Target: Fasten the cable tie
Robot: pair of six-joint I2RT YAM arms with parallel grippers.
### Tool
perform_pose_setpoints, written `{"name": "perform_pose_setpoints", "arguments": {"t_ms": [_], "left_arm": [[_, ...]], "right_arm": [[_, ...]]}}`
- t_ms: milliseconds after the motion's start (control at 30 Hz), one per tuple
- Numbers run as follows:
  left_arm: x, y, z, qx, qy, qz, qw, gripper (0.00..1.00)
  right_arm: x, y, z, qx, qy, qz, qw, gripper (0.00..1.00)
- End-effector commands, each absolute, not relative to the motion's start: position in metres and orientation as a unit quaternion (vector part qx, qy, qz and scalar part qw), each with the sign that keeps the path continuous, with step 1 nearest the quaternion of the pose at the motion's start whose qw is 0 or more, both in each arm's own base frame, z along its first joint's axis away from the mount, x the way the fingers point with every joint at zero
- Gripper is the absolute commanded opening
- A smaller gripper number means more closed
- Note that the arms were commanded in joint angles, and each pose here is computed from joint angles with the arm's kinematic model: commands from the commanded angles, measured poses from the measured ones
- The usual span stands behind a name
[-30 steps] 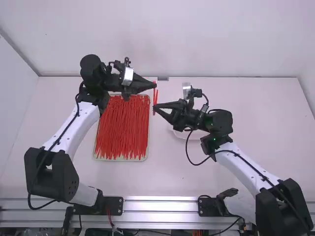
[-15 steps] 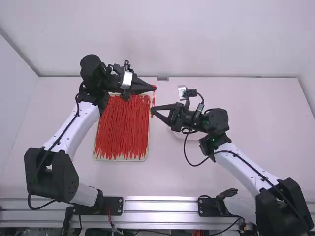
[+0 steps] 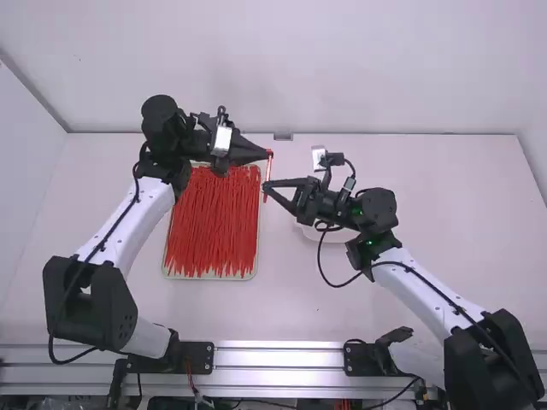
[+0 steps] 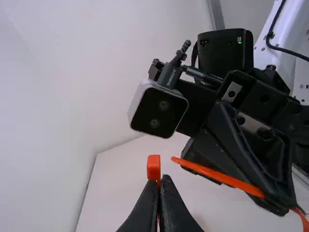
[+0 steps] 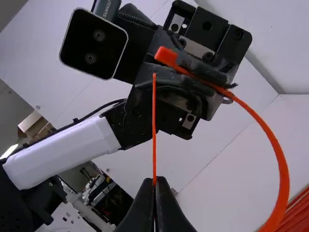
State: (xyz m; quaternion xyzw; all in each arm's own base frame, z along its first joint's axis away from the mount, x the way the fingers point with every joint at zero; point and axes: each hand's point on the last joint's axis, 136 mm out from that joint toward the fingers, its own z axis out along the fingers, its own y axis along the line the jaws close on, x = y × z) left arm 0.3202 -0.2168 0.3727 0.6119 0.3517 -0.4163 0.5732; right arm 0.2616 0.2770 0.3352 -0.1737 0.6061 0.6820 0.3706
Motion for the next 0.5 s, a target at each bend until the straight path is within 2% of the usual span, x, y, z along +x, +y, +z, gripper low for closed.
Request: {"name": "perform_pose_setpoints", "arguments": {"t_ms": [0, 467], "left_arm": [[0.3123, -0.2231, 0.3751, 0.63, 0.321, -0.411, 0.576, 0.02], [0.3193, -0.216, 0.3756, 0.628, 0.323, -0.393, 0.589, 0.02]], "right_arm": [[0.2633, 0.2768, 0.3474, -0.174, 0.597, 0.685, 0.38, 0.0], [0.2597, 0.2779, 0.3458, -0.183, 0.597, 0.687, 0.372, 0.0]]}}
